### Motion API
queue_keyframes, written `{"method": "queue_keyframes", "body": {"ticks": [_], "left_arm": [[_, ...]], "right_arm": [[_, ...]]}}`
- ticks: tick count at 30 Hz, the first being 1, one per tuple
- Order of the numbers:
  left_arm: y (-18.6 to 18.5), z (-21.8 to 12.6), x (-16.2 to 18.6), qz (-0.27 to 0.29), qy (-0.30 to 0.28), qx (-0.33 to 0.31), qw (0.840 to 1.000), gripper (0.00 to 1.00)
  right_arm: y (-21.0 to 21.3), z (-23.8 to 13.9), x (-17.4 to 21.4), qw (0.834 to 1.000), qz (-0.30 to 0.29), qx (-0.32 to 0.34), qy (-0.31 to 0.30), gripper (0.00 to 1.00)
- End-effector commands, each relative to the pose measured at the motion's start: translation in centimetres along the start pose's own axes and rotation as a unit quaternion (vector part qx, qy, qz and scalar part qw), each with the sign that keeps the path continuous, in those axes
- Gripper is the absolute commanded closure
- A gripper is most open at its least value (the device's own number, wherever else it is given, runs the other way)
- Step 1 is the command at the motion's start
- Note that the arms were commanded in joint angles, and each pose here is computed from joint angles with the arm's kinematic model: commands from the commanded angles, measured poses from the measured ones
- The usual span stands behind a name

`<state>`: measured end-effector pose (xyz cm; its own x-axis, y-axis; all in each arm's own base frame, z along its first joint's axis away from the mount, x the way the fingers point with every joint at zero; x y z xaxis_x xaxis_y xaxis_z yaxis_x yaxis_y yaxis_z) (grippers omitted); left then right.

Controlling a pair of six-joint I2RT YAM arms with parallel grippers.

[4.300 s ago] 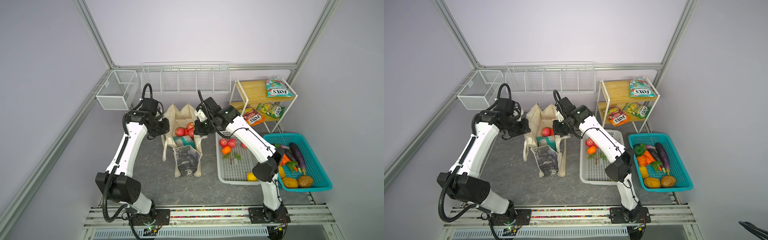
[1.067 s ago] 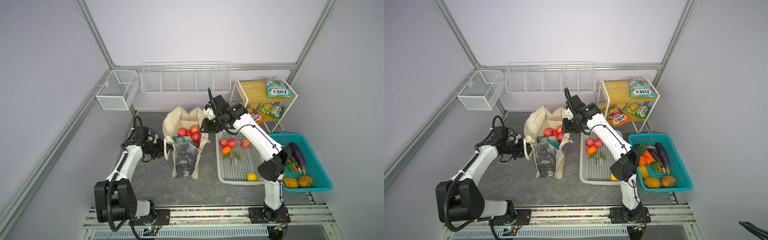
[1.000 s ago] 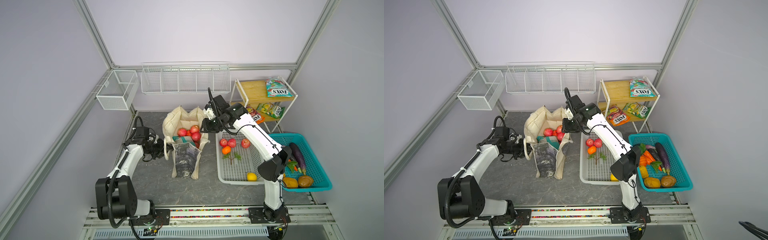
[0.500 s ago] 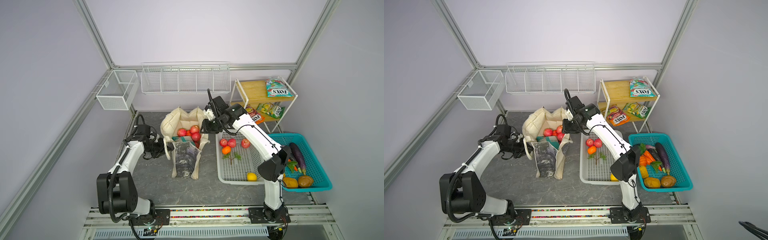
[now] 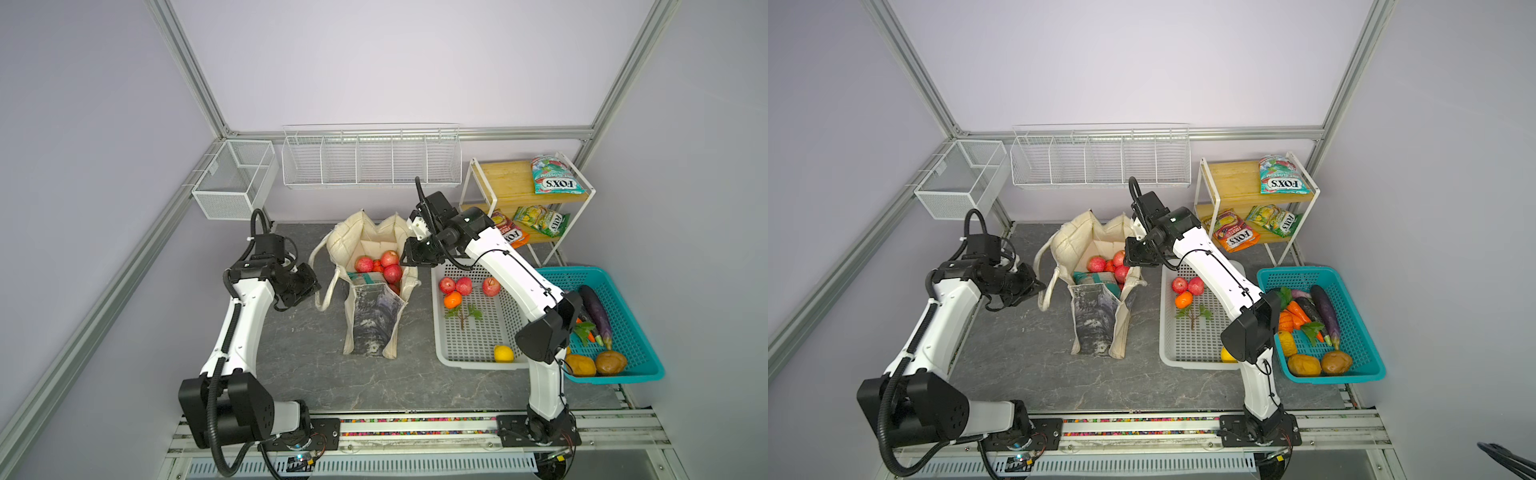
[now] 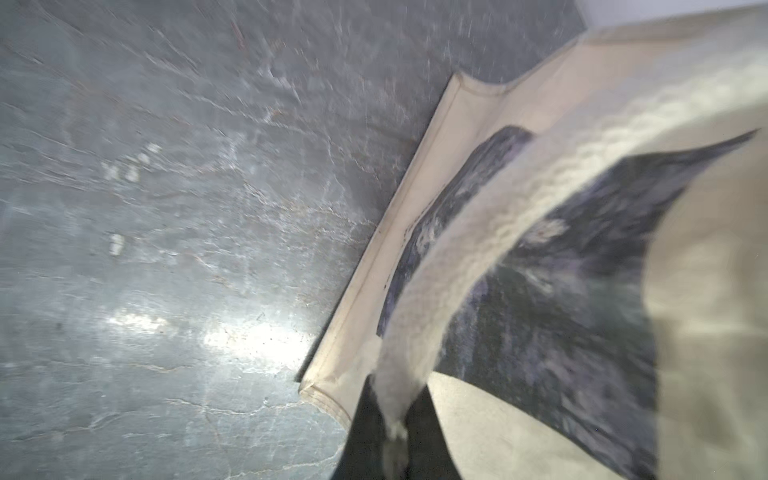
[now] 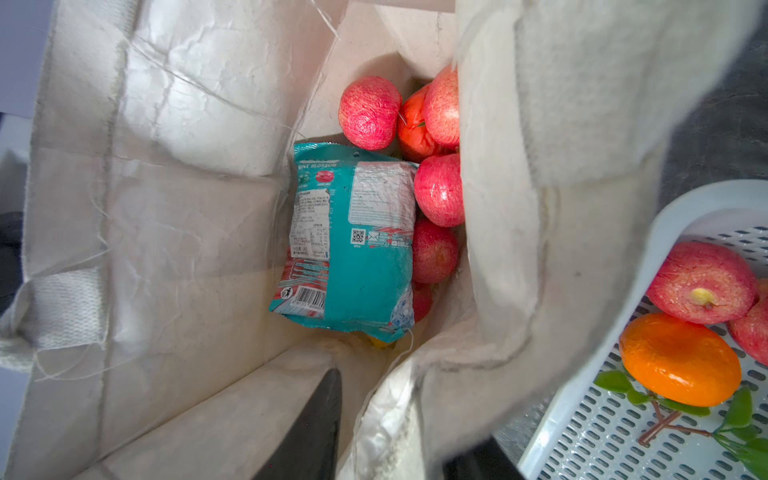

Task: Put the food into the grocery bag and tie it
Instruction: 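Lift the tote handle upward with the left gripper while the right gripper holds the rim, then release the rim with the right gripper and reach toward the other tote handle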

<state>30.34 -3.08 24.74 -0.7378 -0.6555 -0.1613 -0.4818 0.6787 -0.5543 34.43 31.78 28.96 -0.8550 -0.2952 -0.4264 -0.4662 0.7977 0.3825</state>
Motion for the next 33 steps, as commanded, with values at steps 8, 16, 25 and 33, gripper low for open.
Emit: {"method": "queue_keyframes", "body": {"ticks": [8,16,25,33], "left_arm": [[-1.6,-6.9,-2.8,-0.025,-0.143,0.008,0.989,1.0],[-3.5,-9.1,-4.5,-0.04,-0.188,0.032,0.981,1.0],[-2.2,-9.7,-5.9,-0.07,-0.223,-0.009,0.972,1.0],[-1.6,-9.6,-6.7,-0.081,-0.228,-0.027,0.97,1.0]], "right_arm": [[0.9,-1.3,-1.5,0.999,-0.005,-0.018,-0.026,0.62],[0.4,-3.2,-2.6,0.999,-0.003,-0.008,-0.054,0.57],[-2.4,-9.2,-4.0,0.988,0.084,-0.002,-0.126,0.48],[-6.8,-9.5,-2.3,0.974,0.185,-0.007,-0.127,0.43]]}}
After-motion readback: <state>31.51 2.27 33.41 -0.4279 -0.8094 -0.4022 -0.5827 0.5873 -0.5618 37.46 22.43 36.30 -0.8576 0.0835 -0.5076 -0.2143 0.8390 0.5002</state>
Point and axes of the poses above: each gripper's point midway between its finger pads, its own z axis out along the fingers, its own y axis along the line the jaws close on, x = y × z, the point moved 4 cm from there along -z, back along the fingers, and after that the axes turned 10 degrees about -z, right-handed, at the moved point
